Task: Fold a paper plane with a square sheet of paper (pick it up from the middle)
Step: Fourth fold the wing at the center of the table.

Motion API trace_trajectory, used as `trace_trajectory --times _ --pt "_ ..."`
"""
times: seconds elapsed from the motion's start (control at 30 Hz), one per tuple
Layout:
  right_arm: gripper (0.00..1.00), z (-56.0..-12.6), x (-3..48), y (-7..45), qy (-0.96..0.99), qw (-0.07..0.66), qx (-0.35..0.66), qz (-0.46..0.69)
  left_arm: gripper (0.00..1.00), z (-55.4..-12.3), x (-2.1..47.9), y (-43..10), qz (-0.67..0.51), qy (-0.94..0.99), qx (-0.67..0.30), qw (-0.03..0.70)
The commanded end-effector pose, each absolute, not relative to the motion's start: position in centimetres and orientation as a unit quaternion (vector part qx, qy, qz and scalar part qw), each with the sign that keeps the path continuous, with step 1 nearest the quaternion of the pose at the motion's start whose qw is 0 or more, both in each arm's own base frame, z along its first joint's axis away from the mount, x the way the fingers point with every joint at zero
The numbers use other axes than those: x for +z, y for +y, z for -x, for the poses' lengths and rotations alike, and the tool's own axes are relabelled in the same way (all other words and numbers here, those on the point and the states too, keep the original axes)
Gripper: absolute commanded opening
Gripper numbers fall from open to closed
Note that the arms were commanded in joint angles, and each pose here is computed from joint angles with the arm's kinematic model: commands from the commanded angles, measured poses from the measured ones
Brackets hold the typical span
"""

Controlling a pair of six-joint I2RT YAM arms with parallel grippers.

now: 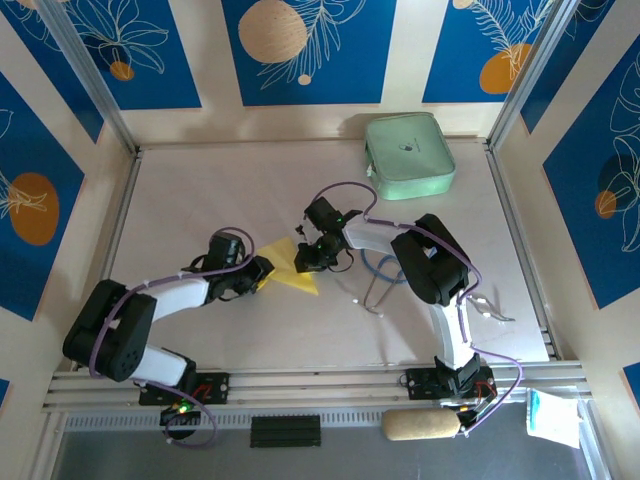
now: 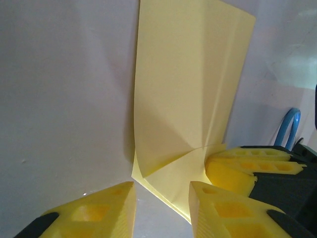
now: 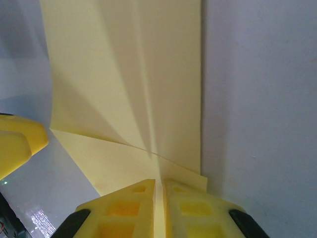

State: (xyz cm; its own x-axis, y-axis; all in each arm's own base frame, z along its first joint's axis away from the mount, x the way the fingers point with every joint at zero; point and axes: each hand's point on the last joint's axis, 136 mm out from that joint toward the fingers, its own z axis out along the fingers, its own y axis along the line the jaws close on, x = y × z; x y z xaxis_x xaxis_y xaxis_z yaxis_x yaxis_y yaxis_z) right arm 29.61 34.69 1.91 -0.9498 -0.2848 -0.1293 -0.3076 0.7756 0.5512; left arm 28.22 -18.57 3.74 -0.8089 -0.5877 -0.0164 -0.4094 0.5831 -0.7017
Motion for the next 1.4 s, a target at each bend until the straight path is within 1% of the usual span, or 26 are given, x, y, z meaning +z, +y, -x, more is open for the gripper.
trace_trajectory --times 0.0,0.1,0.33,0.67,0.9,1.17,1.37 --pt "0.14 -30.0 1.7 34.6 0.944 0.012 0.296 0.146 0.34 -28.3 3.7 -19.5 0.275 0.877 -0.376 0.116" --pt "0.14 -30.0 1.7 34.5 0.944 0.011 0.297 0.144 0.34 -28.8 3.7 -20.0 0.273 0.873 -0.387 0.114" --pt "0.14 -29.9 1.5 34.4 0.944 0.008 0.297 0.143 0.26 -29.2 3.8 -20.3 0.269 0.872 -0.392 0.116" --pt "0.14 -30.0 1.8 34.5 0.941 0.011 0.304 0.147 0.26 -29.9 4.3 -21.2 0.241 0.872 -0.408 0.120" --pt "0.13 -30.3 2.6 35.0 0.931 0.025 0.321 0.169 0.22 -30.5 4.1 -21.8 0.224 0.876 -0.410 0.119" --pt "0.15 -31.6 5.7 34.6 0.924 0.078 0.324 0.187 0.08 -30.8 4.2 -21.7 0.223 0.878 -0.405 0.124" --pt "0.26 -32.2 7.8 31.9 0.931 0.152 0.281 0.177 0.04 -31.3 4.9 -21.4 0.230 0.879 -0.395 0.135"
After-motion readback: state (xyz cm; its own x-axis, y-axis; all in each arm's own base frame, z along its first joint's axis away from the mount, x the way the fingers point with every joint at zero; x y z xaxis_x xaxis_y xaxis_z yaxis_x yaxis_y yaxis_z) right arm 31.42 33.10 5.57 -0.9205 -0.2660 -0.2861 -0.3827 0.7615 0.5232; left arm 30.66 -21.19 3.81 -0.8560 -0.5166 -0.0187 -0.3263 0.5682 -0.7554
